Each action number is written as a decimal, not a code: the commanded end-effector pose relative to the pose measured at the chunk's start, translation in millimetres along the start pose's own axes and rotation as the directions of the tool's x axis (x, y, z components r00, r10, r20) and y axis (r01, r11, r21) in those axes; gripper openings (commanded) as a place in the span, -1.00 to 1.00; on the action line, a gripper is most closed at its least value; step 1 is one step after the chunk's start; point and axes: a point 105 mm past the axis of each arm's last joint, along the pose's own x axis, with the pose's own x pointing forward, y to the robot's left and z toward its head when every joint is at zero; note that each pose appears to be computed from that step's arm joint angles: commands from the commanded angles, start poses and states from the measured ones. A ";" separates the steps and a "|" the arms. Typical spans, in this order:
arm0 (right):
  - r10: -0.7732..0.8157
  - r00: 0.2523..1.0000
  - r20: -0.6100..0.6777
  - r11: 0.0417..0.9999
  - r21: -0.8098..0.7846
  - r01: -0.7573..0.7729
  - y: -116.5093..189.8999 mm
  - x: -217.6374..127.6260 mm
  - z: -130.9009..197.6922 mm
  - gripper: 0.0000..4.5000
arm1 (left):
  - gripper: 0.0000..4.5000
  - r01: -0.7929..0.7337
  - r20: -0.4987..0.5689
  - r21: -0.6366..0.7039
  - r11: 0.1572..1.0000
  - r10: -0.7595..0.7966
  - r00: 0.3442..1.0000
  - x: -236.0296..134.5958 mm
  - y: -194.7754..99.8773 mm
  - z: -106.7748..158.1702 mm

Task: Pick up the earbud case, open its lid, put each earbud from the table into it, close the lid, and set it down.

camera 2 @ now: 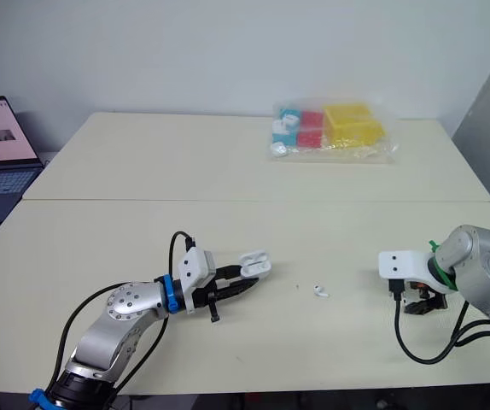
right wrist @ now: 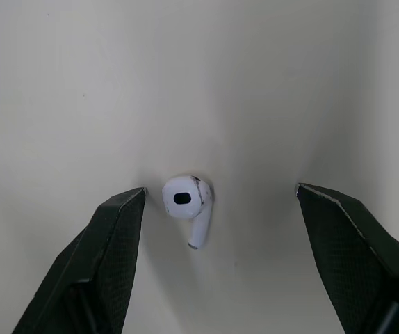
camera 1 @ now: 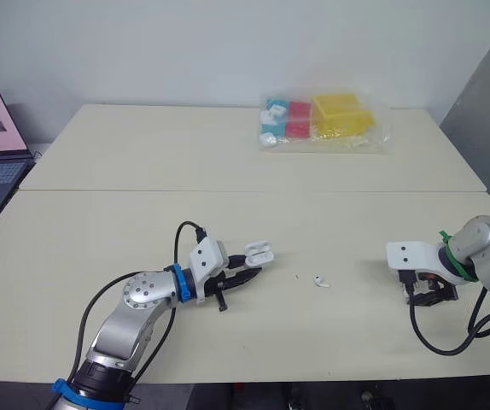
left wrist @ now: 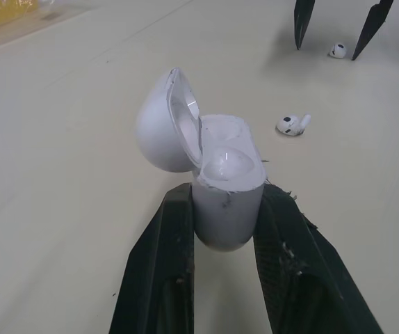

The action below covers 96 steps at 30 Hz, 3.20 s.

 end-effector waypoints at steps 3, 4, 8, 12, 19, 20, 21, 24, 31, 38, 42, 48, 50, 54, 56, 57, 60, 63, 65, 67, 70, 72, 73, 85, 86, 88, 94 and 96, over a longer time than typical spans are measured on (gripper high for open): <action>0.009 1.000 -0.004 1.000 0.001 -0.009 0.1 -1.0 -1.2 0.59 | -0.65 0.000 0.038 0.032 0.999 -0.001 0.999 1.9 -2.7 10.1; 0.011 1.000 -0.002 1.000 0.002 -0.011 0.6 -0.6 -0.8 0.52 | -0.65 0.001 0.037 0.033 0.999 -0.002 0.999 1.9 -2.7 9.9; 0.016 1.000 0.004 1.000 0.006 -0.016 1.7 0.1 0.3 0.03 | -0.65 0.004 0.036 0.033 0.999 -0.005 0.999 2.1 -2.6 9.6; 0.029 0.999 0.022 1.000 0.012 -0.029 4.6 0.2 4.0 -0.65 | -0.65 0.009 0.033 0.036 0.999 -0.010 0.999 2.8 -2.2 9.4; 0.029 0.999 0.035 1.000 0.005 -0.029 6.1 -4.2 6.7 -0.81 | -0.65 0.012 0.032 0.037 0.999 -0.014 0.999 3.1 -1.3 9.0; 0.027 0.999 0.038 1.000 0.002 -0.027 5.6 -5.1 7.2 -0.81 | -0.65 0.013 0.032 0.037 0.999 -0.014 0.999 3.2 -1.0 8.8; 0.011 0.998 0.056 1.000 -0.006 -0.011 3.2 -11.3 10.0 -0.81 | -0.65 0.010 0.035 0.034 0.999 -0.011 0.999 3.5 0.0 9.4; -0.031 0.989 0.145 0.999 -0.030 0.036 -2.8 -33.1 24.9 -0.81 | -0.65 0.002 0.053 0.022 1.000 -0.003 0.999 3.5 3.4 12.3; -0.097 0.762 0.640 0.993 0.015 0.114 2.7 -93.5 107.6 -0.81 | -0.65 0.008 0.169 -0.042 0.999 -0.001 0.986 6.1 7.8 37.0; -0.164 0.325 0.931 0.983 0.127 0.133 11.5 -119.0 176.2 -0.81 | -0.65 0.038 0.248 -0.083 0.996 -0.017 0.969 12.6 14.0 63.8; -0.226 0.131 0.965 0.971 0.214 0.103 15.6 -125.8 198.7 -0.81 | -0.65 0.054 0.278 -0.085 0.995 -0.028 0.960 14.4 17.3 79.5; -0.309 0.076 0.948 0.948 0.301 0.103 7.3 -119.9 202.3 -0.81 | -0.65 0.065 0.290 -0.085 0.994 -0.038 0.956 15.0 19.7 90.3; -0.332 0.083 0.940 0.939 0.321 0.123 3.3 -115.9 198.8 -0.81 | -0.65 0.070 0.288 -0.089 0.994 -0.041 0.957 13.7 19.7 91.5; -0.344 0.085 0.935 0.933 0.330 0.145 0.9 -112.1 197.7 -0.81 | -0.65 0.071 0.290 -0.096 0.993 -0.041 0.956 13.0 20.0 93.1; -0.343 0.084 0.936 0.932 0.328 0.156 1.5 -109.6 200.2 -0.81 | -0.65 0.077 0.294 -0.101 0.992 -0.045 0.955 13.0 19.2 94.9; -0.342 0.084 0.936 0.931 0.325 0.163 2.1 -108.0 202.2 -0.81 | -0.65 0.082 0.297 -0.104 0.991 -0.048 0.954 13.0 18.6 96.1; -0.345 0.081 0.935 0.925 0.324 0.200 2.1 -103.5 206.1 -0.81 | -0.65 0.091 0.298 -0.107 0.990 -0.056 0.953 13.3 17.1 97.8; -0.344 0.083 0.935 0.924 0.321 0.209 2.3 -101.1 206.9 -0.81 | -0.65 0.090 0.298 -0.107 0.990 -0.054 0.953 13.3 17.6 98.2; -0.338 0.101 0.936 0.923 0.308 0.233 3.6 -97.1 205.8 -0.81 | -0.65 0.090 0.305 -0.113 0.989 -0.052 0.951 13.3 17.9 100.2; -0.339 0.117 0.934 0.919 0.302 0.255 4.0 -93.2 203.5 -0.81 | -0.65 0.091 0.308 -0.119 0.989 -0.051 0.950 13.0 18.0 101.3; -0.340 0.126 0.932 0.916 0.298 0.270 4.2 -91.0 200.7 -0.81 | -0.65 0.086 0.302 -0.120 0.989 -0.047 0.952 12.1 17.9 99.9; -0.340 0.127 0.932 0.915 0.297 0.272 4.3 -91.0 200.1 -0.81 | -0.65 0.084 0.296 -0.117 0.990 -0.046 0.954 11.6 17.8 98.7; -0.340 0.126 0.932 0.915 0.298 0.271 4.2 -91.1 200.0 -0.81 | -0.65 0.084 0.294 -0.116 0.990 -0.046 0.955 11.5 17.7 98.4; -0.312 0.178 0.933 0.936 0.270 0.227 8.6 -86.0 201.4 -0.81 | -0.65 0.074 0.297 -0.086 0.994 -0.046 0.954 11.8 17.2 100.9; -0.311 0.171 0.935 0.938 0.272 0.216 8.6 -87.6 201.7 -0.81 | -0.65 0.074 0.297 -0.083 0.994 -0.046 0.954 12.0 17.2 101.0; -0.324 0.172 0.930 0.932 0.283 0.224 6.5 -88.8 201.0 -0.48 | -0.65 0.074 0.298 -0.085 0.994 -0.046 0.953 12.3 17.3 101.0; -0.325 0.179 0.928 0.932 0.283 0.225 7.9 -93.2 198.9 0.08 | -0.65 0.078 0.291 -0.084 0.993 -0.050 0.955 13.0 16.5 98.4; -0.323 0.175 0.930 0.935 0.284 0.213 9.2 -95.9 197.4 0.08 | -0.65 0.077 0.285 -0.080 0.994 -0.051 0.957 13.0 16.6 97.0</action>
